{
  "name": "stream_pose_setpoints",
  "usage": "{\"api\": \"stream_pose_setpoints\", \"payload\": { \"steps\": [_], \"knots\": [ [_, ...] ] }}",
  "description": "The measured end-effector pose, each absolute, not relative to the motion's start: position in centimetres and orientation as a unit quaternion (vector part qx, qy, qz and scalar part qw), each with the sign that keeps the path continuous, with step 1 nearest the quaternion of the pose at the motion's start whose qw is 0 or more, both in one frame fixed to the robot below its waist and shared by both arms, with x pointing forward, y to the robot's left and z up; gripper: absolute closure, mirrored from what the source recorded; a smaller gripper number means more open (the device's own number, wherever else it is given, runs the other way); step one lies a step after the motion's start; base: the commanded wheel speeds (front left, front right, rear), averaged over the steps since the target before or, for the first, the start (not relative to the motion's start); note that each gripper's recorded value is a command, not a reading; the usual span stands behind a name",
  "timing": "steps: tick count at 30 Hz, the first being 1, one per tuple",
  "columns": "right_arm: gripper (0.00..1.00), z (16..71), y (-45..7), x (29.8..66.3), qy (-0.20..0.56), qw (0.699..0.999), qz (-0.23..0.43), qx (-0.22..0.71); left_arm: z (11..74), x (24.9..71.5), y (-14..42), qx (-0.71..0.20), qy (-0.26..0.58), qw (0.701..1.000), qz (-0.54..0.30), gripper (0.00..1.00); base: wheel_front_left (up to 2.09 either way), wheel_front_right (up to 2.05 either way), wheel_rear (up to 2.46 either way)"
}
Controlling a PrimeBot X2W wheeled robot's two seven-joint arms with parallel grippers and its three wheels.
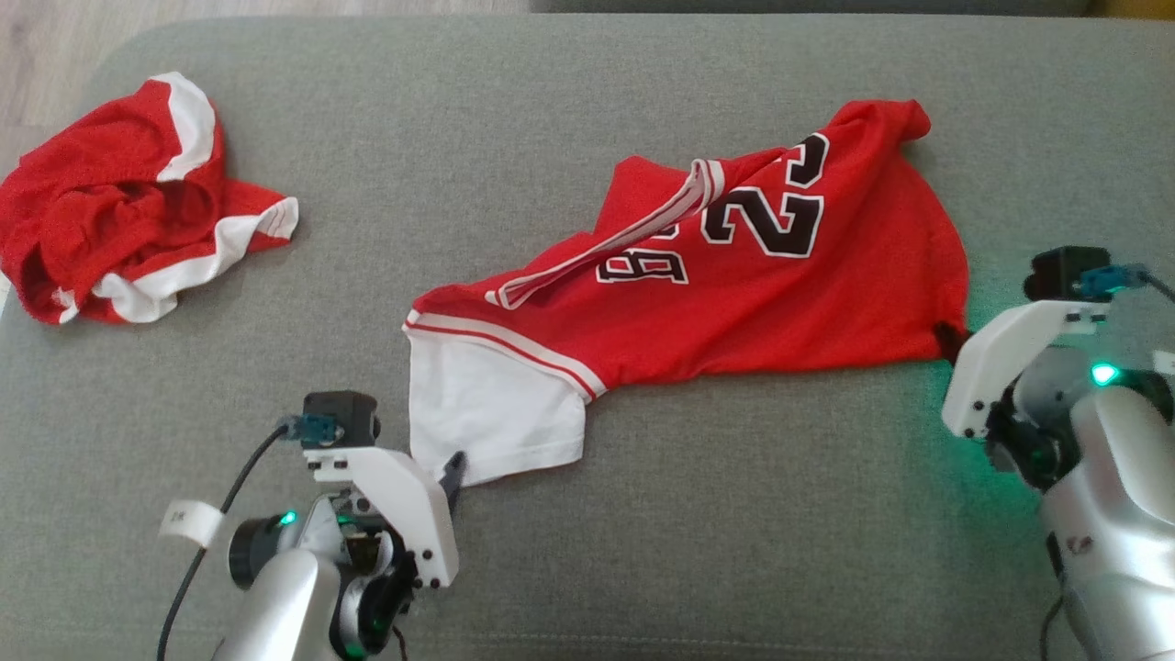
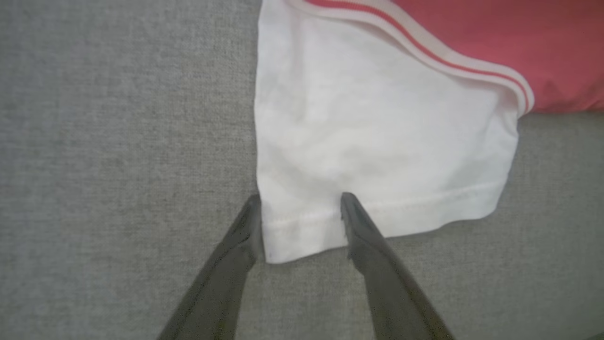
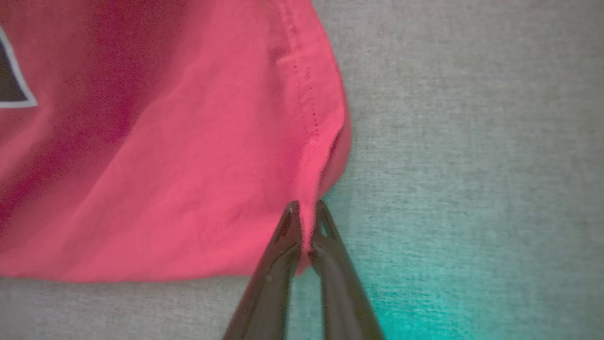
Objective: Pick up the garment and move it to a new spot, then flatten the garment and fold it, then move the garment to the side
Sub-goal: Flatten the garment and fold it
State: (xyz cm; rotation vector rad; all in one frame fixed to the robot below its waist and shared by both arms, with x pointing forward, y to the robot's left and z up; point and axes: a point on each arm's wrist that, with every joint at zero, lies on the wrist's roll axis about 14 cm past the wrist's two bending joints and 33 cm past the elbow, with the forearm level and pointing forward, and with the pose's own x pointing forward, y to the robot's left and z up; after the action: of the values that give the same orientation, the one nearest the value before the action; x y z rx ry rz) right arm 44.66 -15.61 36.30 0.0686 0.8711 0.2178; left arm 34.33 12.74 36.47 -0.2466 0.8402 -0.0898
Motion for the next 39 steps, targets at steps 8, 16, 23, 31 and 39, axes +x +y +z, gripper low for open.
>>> {"api": "stream_pose_setpoints", "payload": {
  "steps": [8, 16, 23, 31, 39],
  "knots": [
    [1.00, 38.0, -15.3, 45.5, 0.354, 0.928, 0.107, 0.039, 37.1, 34.4, 13.3, -0.118, 0.390, 0.912, -0.037, 1.00, 0.00, 0.00, 0.00],
    [1.00, 43.4, -14.9, 47.2, 0.236, 0.962, 0.109, 0.077, 41.2, 35.3, 14.5, -0.122, 0.317, 0.940, -0.035, 1.00, 0.00, 0.00, 0.00],
    [1.00, 47.5, -13.6, 48.4, 0.173, 0.966, 0.133, 0.139, 47.1, 39.3, 14.6, -0.089, 0.214, 0.969, -0.083, 1.00, 0.00, 0.00, 0.00],
    [1.00, 53.0, -13.4, 55.3, 0.110, 0.963, 0.159, 0.189, 54.2, 50.7, 13.6, -0.070, 0.115, 0.983, -0.126, 1.00, 0.00, 0.00, 0.00],
    [1.00, 54.8, -13.7, 62.3, 0.109, 0.953, 0.161, 0.232, 58.0, 60.8, 13.7, -0.060, 0.070, 0.989, -0.119, 1.00, 0.00, 0.00, 0.00]
  ]
}}
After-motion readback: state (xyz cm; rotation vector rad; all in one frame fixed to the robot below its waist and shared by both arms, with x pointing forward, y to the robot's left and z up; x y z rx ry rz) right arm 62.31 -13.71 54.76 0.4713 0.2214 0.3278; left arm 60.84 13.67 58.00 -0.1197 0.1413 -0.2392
